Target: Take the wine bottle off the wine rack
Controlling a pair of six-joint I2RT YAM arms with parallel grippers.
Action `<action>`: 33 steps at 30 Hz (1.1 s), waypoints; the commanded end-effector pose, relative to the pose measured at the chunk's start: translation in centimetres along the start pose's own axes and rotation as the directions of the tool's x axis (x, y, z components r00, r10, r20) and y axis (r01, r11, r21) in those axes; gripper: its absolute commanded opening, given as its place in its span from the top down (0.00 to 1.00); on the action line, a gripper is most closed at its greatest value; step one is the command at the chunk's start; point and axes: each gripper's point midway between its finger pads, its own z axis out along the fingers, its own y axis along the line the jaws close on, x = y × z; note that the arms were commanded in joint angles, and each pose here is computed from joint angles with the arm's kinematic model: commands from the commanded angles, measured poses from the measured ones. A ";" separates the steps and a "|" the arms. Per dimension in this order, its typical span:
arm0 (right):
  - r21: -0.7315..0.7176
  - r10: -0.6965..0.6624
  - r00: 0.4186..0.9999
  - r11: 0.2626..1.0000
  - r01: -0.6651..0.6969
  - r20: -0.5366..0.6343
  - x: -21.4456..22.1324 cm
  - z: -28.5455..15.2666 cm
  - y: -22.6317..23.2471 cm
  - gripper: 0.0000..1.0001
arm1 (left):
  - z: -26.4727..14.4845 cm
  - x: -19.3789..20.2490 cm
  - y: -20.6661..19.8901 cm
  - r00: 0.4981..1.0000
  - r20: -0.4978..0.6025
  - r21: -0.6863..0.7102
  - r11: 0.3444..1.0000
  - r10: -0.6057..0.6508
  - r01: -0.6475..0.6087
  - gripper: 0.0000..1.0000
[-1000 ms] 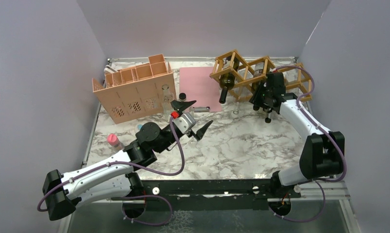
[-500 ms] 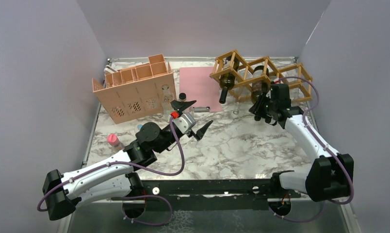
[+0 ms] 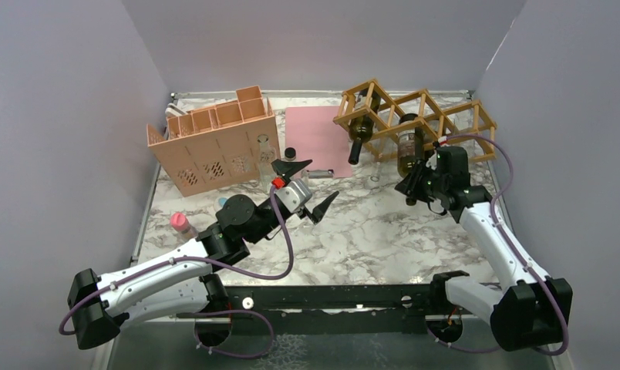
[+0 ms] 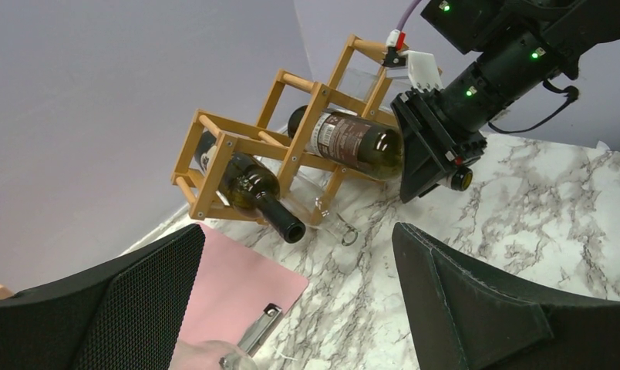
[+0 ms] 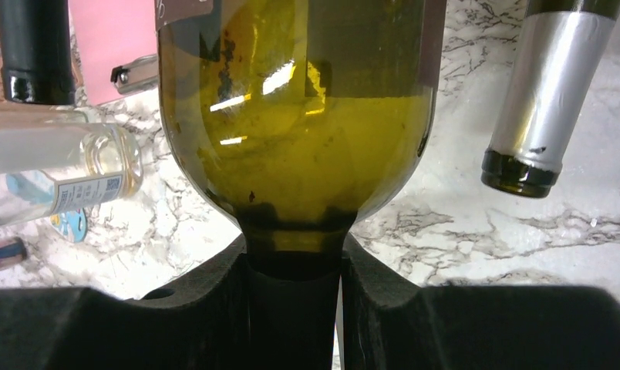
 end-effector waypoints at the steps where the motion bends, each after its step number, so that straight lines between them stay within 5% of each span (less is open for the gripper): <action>1: -0.140 -0.058 0.992 0.987 0.074 0.115 -2.5 -1.9 3.1 0.77 | -0.1 0.0 0.2 1.000 0.010 -0.027 1.000 0.001 -0.001 0.01; 13: -0.163 -0.024 0.998 0.986 0.033 0.058 -1.4 -3.4 3.7 0.88 | 0.1 0.2 -0.1 1.000 0.003 -0.025 1.000 -0.010 0.011 0.01; 33: -0.370 0.091 0.981 0.929 -0.022 0.170 -2.1 -5.3 6.9 0.88 | 0.1 0.6 -0.1 1.000 -0.006 -0.027 1.000 -0.001 0.001 0.02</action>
